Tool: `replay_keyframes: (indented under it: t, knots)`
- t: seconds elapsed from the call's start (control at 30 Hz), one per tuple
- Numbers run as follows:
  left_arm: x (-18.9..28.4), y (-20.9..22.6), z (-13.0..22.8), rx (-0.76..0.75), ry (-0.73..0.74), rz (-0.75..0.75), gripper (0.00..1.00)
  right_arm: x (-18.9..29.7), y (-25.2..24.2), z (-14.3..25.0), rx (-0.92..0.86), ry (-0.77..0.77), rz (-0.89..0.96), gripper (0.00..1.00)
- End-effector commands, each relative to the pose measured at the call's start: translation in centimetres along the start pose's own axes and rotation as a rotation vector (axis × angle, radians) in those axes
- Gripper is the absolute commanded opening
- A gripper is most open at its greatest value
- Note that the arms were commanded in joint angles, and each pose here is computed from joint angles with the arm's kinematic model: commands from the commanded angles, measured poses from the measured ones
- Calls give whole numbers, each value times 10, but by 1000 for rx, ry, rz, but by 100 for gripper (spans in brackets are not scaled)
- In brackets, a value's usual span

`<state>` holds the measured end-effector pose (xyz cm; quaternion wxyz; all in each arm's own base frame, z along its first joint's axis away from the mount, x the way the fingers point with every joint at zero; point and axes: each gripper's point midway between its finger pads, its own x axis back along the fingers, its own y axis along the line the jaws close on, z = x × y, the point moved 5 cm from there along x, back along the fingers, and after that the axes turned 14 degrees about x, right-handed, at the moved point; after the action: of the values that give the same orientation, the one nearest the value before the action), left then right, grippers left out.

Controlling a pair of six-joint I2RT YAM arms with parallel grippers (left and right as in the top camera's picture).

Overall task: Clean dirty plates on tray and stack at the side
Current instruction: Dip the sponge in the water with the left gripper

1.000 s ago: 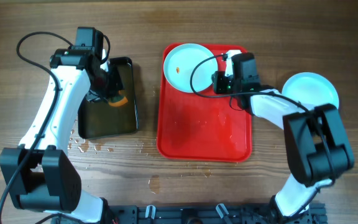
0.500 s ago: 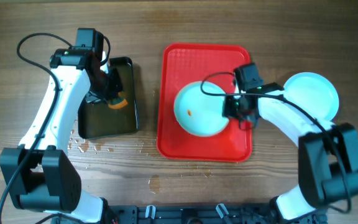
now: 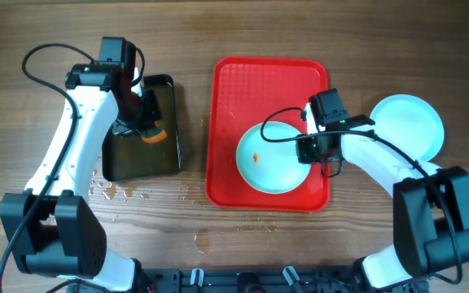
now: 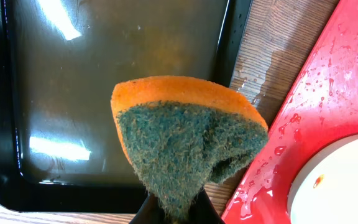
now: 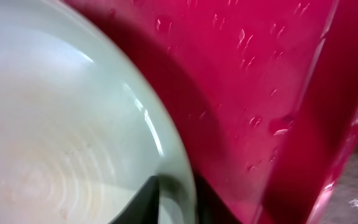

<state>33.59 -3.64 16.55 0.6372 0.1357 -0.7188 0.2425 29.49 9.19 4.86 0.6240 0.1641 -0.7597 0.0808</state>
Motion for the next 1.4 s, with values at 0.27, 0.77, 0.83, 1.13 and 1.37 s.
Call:
replay_keyframes:
  t: [0.27,0.77,0.83,1.13,1.37]
  knots:
    - [-17,20,-9,-12,-113,-118,4,-7,-13,5,-203,12,98,4]
    - [-104,53,27,27,-103,-64,4,-7,-12,9,-203,34,94,4]
    - [-73,38,12,29,-99,-51,4,-7,-12,9,-203,35,94,4]
    - [-94,43,9,23,-116,-74,4,-7,-12,13,-204,55,94,4]
    - [-36,19,-6,6,-143,-31,4,-7,-5,13,-153,58,40,4]
